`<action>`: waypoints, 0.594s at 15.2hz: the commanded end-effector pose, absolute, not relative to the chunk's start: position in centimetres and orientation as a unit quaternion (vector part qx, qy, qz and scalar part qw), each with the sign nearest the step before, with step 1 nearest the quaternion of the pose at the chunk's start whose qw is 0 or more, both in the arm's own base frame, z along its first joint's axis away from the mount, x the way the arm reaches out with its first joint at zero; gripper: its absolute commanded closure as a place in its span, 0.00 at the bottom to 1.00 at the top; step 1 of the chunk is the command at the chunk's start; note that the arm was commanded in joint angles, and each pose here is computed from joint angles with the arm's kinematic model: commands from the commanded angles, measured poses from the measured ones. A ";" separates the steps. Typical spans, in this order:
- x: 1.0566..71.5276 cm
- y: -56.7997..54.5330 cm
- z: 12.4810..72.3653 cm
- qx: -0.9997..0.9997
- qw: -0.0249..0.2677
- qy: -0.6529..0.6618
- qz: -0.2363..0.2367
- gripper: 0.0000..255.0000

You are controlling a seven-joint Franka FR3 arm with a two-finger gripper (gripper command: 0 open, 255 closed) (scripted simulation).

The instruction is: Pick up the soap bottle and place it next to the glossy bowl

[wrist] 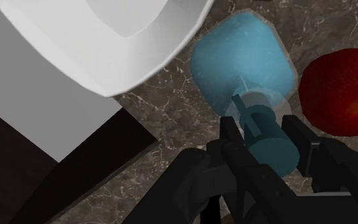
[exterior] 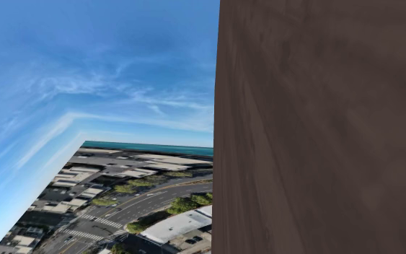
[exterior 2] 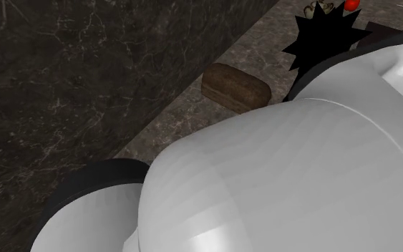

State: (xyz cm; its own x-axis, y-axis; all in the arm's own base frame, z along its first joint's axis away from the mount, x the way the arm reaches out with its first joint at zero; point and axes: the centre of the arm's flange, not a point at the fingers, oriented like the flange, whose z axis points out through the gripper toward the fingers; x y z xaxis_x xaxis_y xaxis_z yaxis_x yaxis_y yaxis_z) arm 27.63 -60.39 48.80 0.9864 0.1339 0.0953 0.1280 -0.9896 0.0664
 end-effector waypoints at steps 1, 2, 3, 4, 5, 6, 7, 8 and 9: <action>27.7 -60.4 47.8 0.996 0.031 0.066 0.050 1.00; 27.7 -60.4 47.2 0.996 0.031 0.066 0.050 1.00; 27.7 -60.4 46.7 0.996 0.031 0.066 0.050 1.00; 27.7 -60.4 46.2 0.996 0.031 0.066 0.050 1.00; 27.7 -60.4 45.7 0.996 0.031 0.066 0.050 1.00; 27.7 -60.4 45.1 0.996 0.031 0.066 0.050 1.00; 27.7 -60.4 44.6 0.996 0.031 0.066 0.050 1.00; 27.7 -60.4 44.1 0.996 0.031 0.066 0.050 1.00; 27.7 -60.4 43.4 0.996 0.031 0.066 0.050 1.00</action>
